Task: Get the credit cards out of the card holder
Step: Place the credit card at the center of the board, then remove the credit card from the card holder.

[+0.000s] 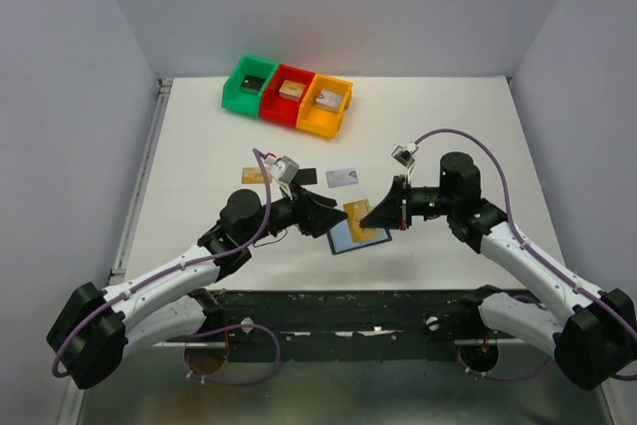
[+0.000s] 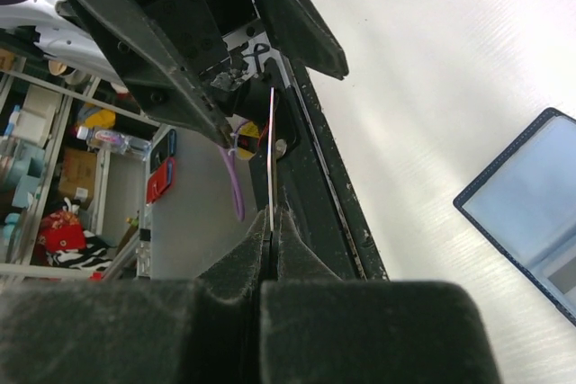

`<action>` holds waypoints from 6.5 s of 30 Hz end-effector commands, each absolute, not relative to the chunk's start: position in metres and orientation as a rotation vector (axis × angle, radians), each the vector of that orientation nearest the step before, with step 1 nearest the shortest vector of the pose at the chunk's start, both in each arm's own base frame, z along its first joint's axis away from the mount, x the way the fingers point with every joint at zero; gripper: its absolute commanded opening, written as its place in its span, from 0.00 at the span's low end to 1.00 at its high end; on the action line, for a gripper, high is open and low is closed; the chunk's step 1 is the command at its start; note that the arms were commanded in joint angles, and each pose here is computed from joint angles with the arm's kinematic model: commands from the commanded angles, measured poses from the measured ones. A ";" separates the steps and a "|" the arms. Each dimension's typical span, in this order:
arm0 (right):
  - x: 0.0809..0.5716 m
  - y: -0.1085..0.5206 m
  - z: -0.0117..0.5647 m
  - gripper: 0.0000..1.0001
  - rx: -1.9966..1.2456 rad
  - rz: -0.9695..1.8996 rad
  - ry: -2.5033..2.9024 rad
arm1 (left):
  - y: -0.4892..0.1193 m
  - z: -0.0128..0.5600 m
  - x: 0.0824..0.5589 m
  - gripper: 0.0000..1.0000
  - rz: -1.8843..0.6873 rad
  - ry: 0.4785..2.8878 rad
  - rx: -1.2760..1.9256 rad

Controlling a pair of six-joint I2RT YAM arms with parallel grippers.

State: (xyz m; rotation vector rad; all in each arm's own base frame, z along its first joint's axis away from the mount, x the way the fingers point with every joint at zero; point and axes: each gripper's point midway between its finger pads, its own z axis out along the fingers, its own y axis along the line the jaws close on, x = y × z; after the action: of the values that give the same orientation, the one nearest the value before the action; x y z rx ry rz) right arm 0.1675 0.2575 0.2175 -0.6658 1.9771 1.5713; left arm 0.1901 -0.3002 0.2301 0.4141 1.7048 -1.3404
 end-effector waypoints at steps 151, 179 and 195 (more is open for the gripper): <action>0.277 0.158 0.026 0.13 0.109 0.465 2.650 | -0.279 0.101 0.250 0.75 -0.965 2.303 0.143; 0.238 0.190 0.087 0.00 -0.085 0.868 2.477 | -0.360 0.076 0.233 0.47 -0.956 2.441 0.559; 0.232 0.201 0.091 0.00 -0.127 0.973 2.451 | -0.369 0.068 0.236 0.58 -0.884 2.480 0.587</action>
State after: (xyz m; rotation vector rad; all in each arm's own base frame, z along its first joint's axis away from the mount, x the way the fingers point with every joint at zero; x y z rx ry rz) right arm 0.2346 0.1978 0.0891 -0.0978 2.4753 0.9244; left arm 0.2330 -0.3663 0.0675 0.5686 2.4826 -0.9297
